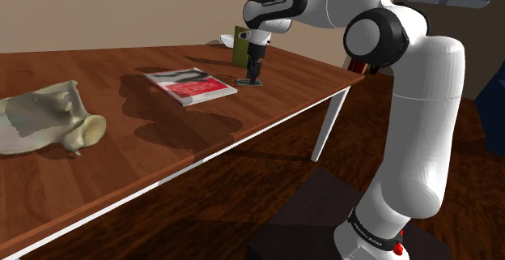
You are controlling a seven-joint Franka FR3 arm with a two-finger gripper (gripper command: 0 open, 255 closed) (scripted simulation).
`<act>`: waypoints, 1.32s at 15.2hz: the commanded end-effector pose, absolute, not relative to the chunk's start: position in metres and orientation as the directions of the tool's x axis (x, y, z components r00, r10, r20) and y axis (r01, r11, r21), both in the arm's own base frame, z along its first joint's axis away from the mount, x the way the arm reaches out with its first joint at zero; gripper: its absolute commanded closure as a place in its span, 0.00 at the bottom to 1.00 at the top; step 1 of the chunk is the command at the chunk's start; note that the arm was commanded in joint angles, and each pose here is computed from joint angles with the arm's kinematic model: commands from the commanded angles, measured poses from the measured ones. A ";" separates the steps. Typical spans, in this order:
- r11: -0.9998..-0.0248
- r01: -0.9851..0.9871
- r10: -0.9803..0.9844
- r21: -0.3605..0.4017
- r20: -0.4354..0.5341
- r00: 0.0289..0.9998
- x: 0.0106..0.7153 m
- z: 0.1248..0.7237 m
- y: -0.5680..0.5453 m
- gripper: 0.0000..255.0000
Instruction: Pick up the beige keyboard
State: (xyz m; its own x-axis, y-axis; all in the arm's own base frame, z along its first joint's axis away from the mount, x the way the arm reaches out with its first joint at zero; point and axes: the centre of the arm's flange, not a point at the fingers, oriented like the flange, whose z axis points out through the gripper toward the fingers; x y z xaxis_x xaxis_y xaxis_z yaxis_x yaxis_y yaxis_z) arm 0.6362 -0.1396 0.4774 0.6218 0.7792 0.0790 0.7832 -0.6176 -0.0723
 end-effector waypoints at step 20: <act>-0.618 0.783 0.779 -0.072 0.079 0.622 0.637 0.521 -0.140 1.00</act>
State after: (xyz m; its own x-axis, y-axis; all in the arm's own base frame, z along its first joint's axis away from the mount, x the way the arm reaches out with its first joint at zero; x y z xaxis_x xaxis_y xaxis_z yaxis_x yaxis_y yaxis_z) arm 0.6369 -0.1393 0.5164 0.6216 0.7793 0.0795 0.7833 -0.6176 -0.0713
